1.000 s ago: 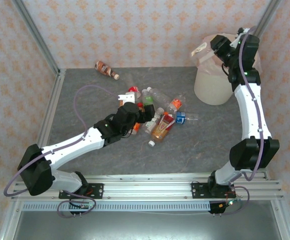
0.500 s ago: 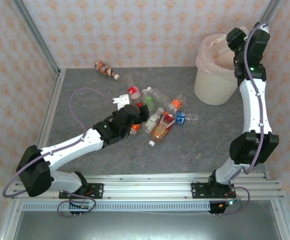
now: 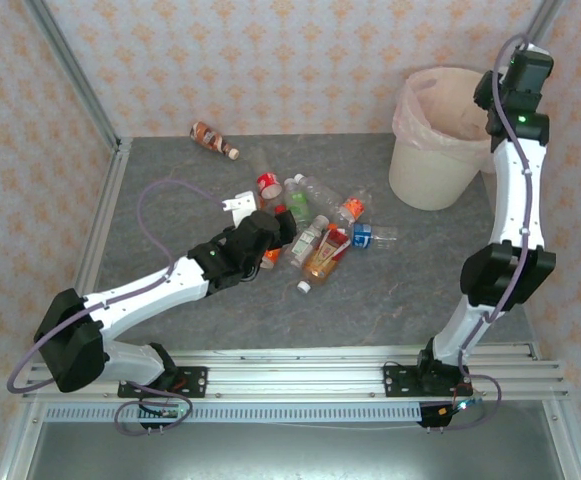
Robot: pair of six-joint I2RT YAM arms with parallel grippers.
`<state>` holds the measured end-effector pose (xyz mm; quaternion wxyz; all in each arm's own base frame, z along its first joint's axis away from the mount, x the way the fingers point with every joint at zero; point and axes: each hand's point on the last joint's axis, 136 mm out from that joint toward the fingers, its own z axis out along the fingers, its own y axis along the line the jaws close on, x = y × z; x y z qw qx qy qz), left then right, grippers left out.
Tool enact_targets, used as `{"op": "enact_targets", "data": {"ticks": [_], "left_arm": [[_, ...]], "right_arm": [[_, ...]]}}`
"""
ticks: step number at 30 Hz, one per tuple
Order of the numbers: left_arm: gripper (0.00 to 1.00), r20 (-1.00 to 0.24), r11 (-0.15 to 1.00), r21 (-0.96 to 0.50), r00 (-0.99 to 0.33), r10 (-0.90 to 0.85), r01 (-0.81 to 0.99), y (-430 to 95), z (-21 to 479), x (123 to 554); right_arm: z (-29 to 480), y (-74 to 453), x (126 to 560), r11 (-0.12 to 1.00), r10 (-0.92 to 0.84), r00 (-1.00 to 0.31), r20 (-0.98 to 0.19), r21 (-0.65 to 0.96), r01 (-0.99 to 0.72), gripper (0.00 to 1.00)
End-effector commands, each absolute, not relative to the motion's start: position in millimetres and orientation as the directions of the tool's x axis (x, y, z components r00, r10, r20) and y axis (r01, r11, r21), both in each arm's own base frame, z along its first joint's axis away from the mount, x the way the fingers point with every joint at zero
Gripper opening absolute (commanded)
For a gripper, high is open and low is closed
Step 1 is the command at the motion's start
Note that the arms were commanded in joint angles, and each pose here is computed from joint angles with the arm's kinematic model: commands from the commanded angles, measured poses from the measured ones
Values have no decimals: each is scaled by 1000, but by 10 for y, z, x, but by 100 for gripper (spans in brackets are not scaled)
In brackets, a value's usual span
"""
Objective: Put the plastic bottles in the bin
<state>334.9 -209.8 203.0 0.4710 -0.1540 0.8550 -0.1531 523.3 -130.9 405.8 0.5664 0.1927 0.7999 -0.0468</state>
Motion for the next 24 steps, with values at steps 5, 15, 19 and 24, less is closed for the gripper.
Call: {"op": "enact_targets", "data": {"ticks": [5, 15, 19, 24], "left_arm": [[100, -757, 900, -395, -490, -433, -185, -2008, 2000, 3392], [100, -760, 895, -382, -473, -447, -231, -1913, 1968, 3378], [100, -761, 896, -370, -474, -444, -245, -1876, 1941, 3360], [100, -765, 895, -359, -467, -444, -263, -1807, 1911, 3329]], "right_arm": [[3640, -1382, 5328, 931, 194, -467, -863, 12, 365, 26], [3389, -1403, 5591, 929, 237, -496, -835, 45, 368, 35], [3423, -1407, 5659, 915, 288, -453, -844, 102, 390, 59], [3559, -1399, 5737, 899, 343, -375, -861, 185, 398, 69]]}}
